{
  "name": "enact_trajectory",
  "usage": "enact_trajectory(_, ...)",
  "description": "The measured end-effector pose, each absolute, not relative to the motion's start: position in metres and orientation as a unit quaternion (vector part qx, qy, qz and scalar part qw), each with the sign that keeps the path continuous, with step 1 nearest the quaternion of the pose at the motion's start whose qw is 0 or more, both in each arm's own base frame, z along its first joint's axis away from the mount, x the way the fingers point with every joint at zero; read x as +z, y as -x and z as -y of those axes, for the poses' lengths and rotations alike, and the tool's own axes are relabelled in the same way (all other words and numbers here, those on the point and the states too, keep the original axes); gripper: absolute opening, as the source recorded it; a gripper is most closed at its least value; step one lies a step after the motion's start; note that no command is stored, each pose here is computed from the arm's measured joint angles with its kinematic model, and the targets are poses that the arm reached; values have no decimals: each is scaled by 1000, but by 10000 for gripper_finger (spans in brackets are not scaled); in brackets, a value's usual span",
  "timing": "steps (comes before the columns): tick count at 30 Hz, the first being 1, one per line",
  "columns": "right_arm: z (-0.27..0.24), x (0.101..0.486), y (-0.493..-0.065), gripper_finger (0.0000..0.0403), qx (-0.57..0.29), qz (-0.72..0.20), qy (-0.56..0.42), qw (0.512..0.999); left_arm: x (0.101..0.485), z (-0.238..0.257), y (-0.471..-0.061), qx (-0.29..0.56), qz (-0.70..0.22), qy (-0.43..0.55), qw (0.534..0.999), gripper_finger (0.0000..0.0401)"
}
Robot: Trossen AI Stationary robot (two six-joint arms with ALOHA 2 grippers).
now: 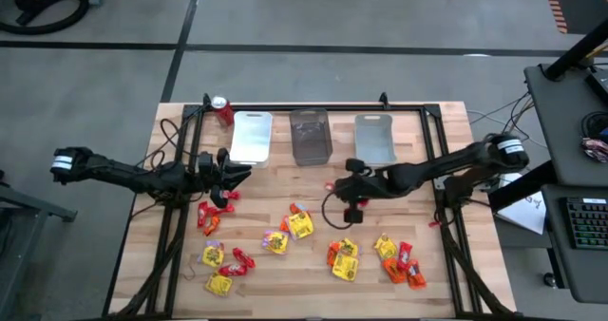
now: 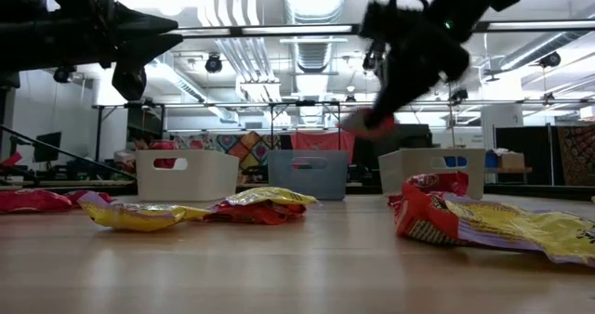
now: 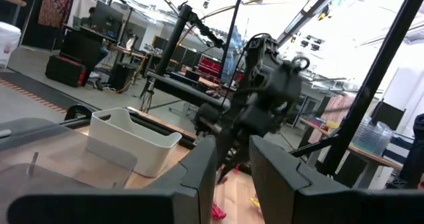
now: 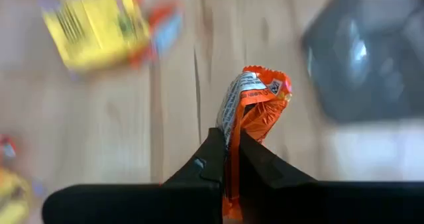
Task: Sort candy
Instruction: Put the orange chocolate into the black bin
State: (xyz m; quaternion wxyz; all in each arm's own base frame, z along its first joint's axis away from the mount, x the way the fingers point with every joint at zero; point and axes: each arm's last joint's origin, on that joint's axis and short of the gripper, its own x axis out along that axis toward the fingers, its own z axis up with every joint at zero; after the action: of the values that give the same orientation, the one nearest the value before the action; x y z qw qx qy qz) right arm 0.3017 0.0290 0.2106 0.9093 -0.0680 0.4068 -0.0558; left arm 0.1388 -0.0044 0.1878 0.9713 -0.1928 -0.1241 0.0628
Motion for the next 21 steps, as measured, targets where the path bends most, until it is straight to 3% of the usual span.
enact_trajectory(6,-4,233,-319,12,-77,-287,105,949,188,4,-139,62,125,196,971,76)
enact_trajectory(11,41,238,-332,12,-148,-211,102,961,187,5,-139,61,123,206,969,76)
enact_trajectory(21,131,214,-331,17,-279,-182,32,943,184,5,-142,64,109,208,970,76)
